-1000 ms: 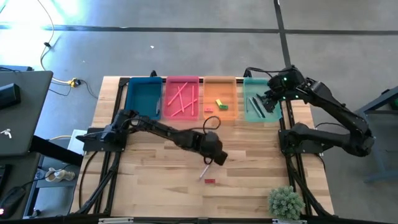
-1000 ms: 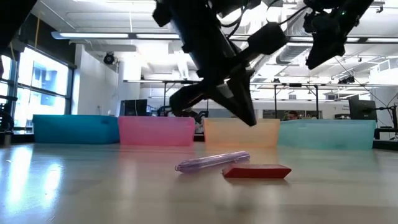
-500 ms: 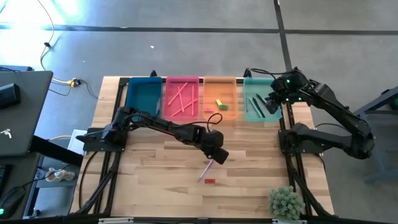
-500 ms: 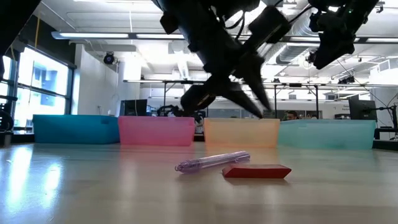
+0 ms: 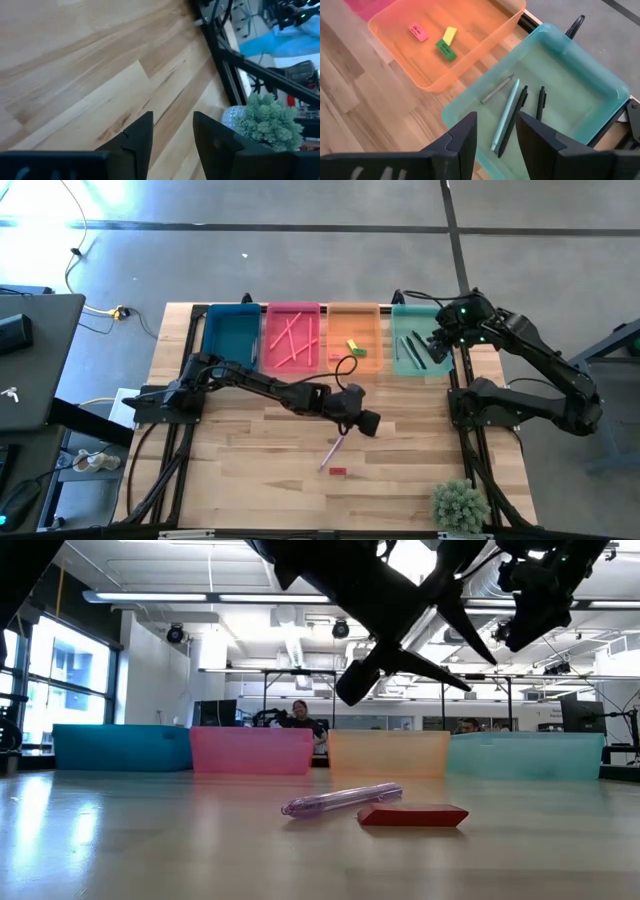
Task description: Sort crayons/erasers/pens/pencils in bins
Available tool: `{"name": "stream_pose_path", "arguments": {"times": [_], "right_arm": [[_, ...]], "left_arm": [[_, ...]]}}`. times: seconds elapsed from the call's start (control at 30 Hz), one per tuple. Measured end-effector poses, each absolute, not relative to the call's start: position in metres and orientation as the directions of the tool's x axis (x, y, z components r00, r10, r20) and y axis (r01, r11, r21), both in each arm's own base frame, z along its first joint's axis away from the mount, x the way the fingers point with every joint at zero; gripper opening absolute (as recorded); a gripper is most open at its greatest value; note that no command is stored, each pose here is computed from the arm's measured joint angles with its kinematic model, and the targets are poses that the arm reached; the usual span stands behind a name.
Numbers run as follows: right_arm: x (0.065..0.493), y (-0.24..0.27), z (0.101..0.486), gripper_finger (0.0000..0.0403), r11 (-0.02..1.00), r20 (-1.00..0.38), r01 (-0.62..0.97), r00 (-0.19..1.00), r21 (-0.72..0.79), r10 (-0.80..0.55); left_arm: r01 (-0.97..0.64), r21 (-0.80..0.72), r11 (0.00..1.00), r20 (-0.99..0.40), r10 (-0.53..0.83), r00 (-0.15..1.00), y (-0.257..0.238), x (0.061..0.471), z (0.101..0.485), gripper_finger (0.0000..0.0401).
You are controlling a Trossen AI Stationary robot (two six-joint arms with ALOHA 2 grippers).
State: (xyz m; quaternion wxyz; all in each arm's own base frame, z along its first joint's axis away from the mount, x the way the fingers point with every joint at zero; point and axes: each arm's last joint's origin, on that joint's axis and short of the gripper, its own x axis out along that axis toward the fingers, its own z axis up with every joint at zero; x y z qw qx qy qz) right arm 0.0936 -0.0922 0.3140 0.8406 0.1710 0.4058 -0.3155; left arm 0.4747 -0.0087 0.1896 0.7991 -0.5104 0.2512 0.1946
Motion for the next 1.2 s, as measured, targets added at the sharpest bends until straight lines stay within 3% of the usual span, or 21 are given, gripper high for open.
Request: {"name": "stream_pose_path", "arguments": {"times": [0.2, 0.5, 0.77, 1.0, 1.2], "right_arm": [[0.092, -0.090, 0.312, 0.0128, 0.751, -0.809, 0.660, 0.454, 0.023, -0.373], [0.091, -0.090, 0.311, 0.0128, 0.752, -0.817, 0.659, 0.446, 0.023, -0.366], [0.091, -0.090, 0.312, 0.0128, 0.751, -0.814, 0.660, 0.449, 0.024, -0.369], [0.092, -0.091, 0.312, 0.0128, 0.748, -0.806, 0.664, 0.456, 0.027, -0.376], [0.092, -0.091, 0.313, 0.0128, 0.738, -0.804, 0.673, 0.459, 0.036, -0.379]], "left_arm": [[-0.583, -0.692, 0.425, -0.623, 0.056, 0.781, -0.010, 0.466, 0.206, 0.0102], [-0.668, -0.580, 0.467, -0.679, 0.175, 0.713, -0.016, 0.430, 0.254, 0.0064], [-0.807, -0.385, 0.448, -0.834, 0.206, 0.512, -0.041, 0.404, 0.243, 0.0026], [-0.813, -0.364, 0.455, -0.843, 0.211, 0.495, -0.049, 0.406, 0.234, 0.0003], [-0.801, -0.352, 0.484, -0.838, 0.218, 0.500, -0.049, 0.408, 0.232, 0.0010]]}}
